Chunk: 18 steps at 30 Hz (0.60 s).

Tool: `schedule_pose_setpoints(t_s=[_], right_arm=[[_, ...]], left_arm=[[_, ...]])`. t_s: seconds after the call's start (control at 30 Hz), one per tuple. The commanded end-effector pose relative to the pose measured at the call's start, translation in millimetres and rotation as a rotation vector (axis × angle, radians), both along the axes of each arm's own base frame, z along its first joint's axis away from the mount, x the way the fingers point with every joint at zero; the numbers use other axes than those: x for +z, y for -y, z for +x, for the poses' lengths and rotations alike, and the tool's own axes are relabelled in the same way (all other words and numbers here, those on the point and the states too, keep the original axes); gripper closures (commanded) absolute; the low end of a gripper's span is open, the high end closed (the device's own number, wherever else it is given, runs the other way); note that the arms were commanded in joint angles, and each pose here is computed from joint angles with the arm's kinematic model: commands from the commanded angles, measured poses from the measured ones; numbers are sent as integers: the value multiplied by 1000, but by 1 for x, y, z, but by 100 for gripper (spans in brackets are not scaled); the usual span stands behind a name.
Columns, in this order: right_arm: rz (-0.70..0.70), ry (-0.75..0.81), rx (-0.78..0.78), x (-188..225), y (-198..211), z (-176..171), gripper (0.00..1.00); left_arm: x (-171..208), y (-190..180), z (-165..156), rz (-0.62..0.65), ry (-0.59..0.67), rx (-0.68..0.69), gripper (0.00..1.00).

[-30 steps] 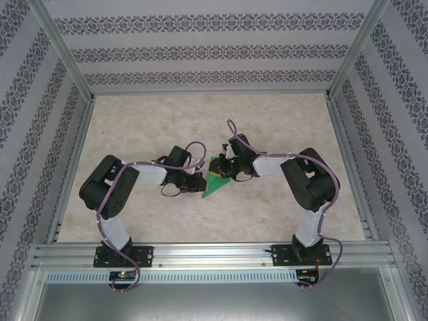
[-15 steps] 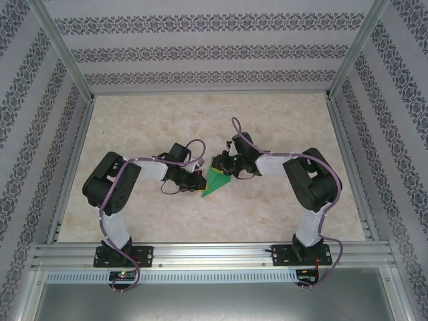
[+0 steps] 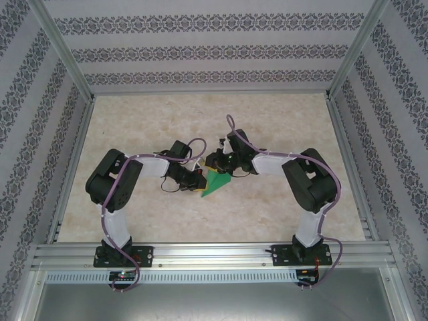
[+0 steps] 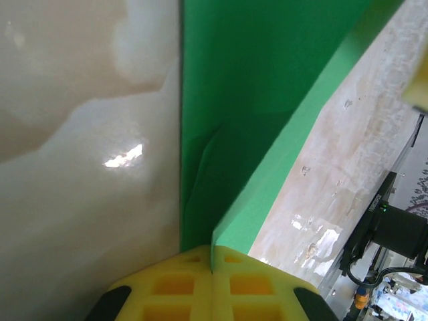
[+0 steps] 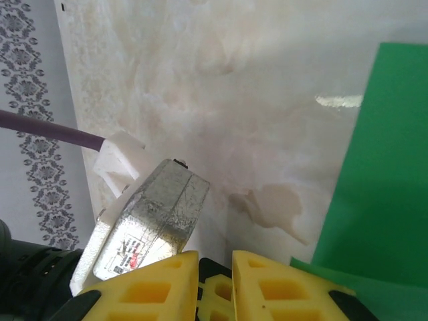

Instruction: Fold a paper plane with a square sheet of paper (pick it up from the middle)

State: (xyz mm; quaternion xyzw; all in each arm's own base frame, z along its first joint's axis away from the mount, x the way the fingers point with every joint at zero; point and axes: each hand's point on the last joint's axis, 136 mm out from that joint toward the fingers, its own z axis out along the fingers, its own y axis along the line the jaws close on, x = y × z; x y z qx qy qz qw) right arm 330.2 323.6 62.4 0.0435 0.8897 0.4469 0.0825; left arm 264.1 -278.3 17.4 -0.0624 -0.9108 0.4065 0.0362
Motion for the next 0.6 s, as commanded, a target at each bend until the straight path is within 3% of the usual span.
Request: schedule_pose_setpoints(t_s=[0.0, 0.4, 0.57], right_arm=[[-23, -7, -7, -12, 0, 2, 79], [-34, -48, -40, -43, 14, 6, 79], [7, -29, -25, -30, 10, 9, 78]], left_arm=[[-27, -18, -6, 109, -32, 0, 100], [-31, -19, -13, 103, -17, -27, 100], [-36, -22, -16, 122, -23, -15, 100]])
